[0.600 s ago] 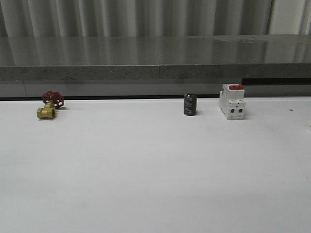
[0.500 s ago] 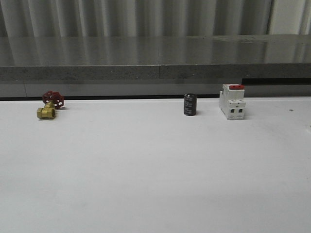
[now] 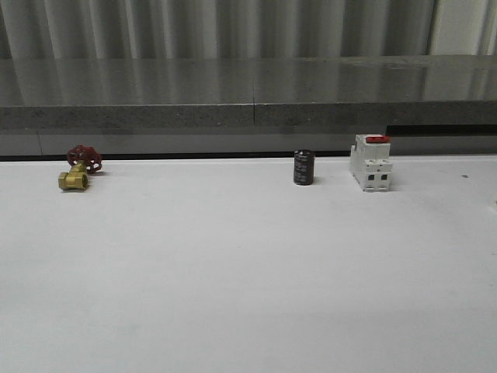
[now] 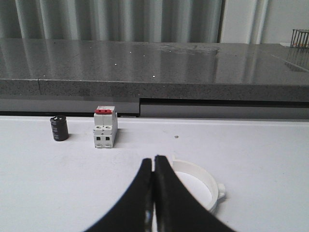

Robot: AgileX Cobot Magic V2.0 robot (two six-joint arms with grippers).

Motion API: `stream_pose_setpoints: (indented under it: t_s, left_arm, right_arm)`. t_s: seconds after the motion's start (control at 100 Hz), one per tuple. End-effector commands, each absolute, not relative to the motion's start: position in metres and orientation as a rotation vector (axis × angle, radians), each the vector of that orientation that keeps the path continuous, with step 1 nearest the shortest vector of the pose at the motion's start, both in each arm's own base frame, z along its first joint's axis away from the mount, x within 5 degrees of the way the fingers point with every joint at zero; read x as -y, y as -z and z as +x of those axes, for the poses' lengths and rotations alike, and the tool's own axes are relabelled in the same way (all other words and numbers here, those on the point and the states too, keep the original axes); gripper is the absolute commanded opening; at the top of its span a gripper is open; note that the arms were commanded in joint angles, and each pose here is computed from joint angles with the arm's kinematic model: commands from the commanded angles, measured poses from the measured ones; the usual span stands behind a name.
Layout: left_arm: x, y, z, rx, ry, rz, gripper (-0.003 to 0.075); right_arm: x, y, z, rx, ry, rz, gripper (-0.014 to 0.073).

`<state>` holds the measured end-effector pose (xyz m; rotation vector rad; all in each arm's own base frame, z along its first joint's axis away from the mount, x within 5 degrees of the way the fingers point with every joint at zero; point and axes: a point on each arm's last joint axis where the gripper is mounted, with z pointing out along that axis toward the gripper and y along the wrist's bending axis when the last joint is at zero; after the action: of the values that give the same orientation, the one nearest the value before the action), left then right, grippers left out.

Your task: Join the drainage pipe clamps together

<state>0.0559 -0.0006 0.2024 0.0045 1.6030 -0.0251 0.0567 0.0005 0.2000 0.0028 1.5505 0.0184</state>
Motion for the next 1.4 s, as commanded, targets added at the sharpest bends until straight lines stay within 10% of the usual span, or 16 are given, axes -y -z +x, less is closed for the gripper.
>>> stream_pose_setpoints:
  t_s: [0.0, 0.5, 0.9, 1.19, 1.39]
  left_arm:
    - [0.002, -0.218, 0.053, -1.477, 0.058, 0.001, -0.0021]
    - [0.002, -0.337, 0.075, -1.974, 0.080, -0.076, -0.0021]
    - [0.004, -0.331, 0.110, -2.161, 0.079, -0.087, -0.0013]
    - [0.003, -0.325, 0.109, -2.229, 0.074, -0.090, 0.0531]
    - [0.004, -0.325, 0.114, -2.213, 0.076, -0.091, 0.0566]
  right_arm:
    - [0.000, -0.214, 0.054, -1.434, -0.016, 0.003, -0.0068]
    - [0.000, -0.214, 0.054, -1.434, -0.016, 0.003, -0.0068]
    - [0.000, -0.214, 0.054, -1.434, -0.016, 0.003, -0.0068]
    - [0.000, -0.214, 0.054, -1.434, -0.016, 0.003, -0.0068]
    - [0.000, -0.214, 0.054, -1.434, -0.016, 0.003, -0.0068]
